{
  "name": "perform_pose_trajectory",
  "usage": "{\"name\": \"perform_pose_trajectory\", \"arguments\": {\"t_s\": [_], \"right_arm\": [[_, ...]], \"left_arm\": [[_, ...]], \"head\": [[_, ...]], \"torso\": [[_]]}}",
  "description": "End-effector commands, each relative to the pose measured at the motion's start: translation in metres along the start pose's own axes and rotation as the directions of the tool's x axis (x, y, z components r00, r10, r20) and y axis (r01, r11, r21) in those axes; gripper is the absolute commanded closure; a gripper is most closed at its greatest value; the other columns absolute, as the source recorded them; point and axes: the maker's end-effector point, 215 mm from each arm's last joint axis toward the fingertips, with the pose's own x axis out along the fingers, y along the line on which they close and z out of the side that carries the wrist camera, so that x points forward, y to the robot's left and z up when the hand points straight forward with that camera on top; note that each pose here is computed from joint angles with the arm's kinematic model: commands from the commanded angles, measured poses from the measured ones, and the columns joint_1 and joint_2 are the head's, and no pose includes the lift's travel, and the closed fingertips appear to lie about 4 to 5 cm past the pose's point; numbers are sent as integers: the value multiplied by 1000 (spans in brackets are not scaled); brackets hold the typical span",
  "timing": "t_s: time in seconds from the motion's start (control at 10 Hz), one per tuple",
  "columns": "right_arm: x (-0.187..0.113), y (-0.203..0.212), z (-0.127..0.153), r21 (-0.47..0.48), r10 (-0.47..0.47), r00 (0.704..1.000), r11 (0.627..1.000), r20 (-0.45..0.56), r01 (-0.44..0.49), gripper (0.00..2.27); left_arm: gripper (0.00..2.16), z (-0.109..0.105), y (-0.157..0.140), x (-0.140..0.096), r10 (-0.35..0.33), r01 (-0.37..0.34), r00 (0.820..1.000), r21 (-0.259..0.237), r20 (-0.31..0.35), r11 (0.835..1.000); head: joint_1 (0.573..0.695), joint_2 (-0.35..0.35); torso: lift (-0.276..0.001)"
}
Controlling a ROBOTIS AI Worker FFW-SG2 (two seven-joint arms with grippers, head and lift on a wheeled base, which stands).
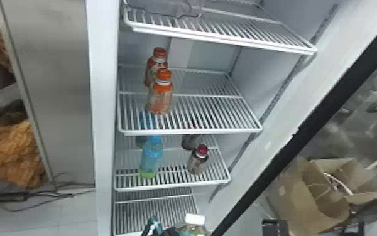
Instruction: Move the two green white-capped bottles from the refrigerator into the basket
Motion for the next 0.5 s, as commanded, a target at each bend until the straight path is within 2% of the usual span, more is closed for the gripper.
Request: {"name": "perform_pose_trajectory", "arguments": {"t_s": [0.0, 0.2, 0.4], "right_arm": [[0, 3, -1, 4, 10, 1000, 1000, -4, -10, 983], [-1, 1, -2, 4, 3, 1000, 1000, -6, -3, 636], [-2, 0, 3, -2, 0, 1000, 1000, 10, 0, 587]], "left_arm": [[1214, 0, 0, -1, 1, -1, 1000, -1, 2, 1000], [1214, 0, 0, -1, 1, -1, 1000, -1, 2, 1000], [1214, 1, 0, -1, 1, -1, 1000, 0, 3, 1000]], "head": [[695, -350], [695, -350], [695, -350]], "torso": [[-4], [-4], [-4]]}}
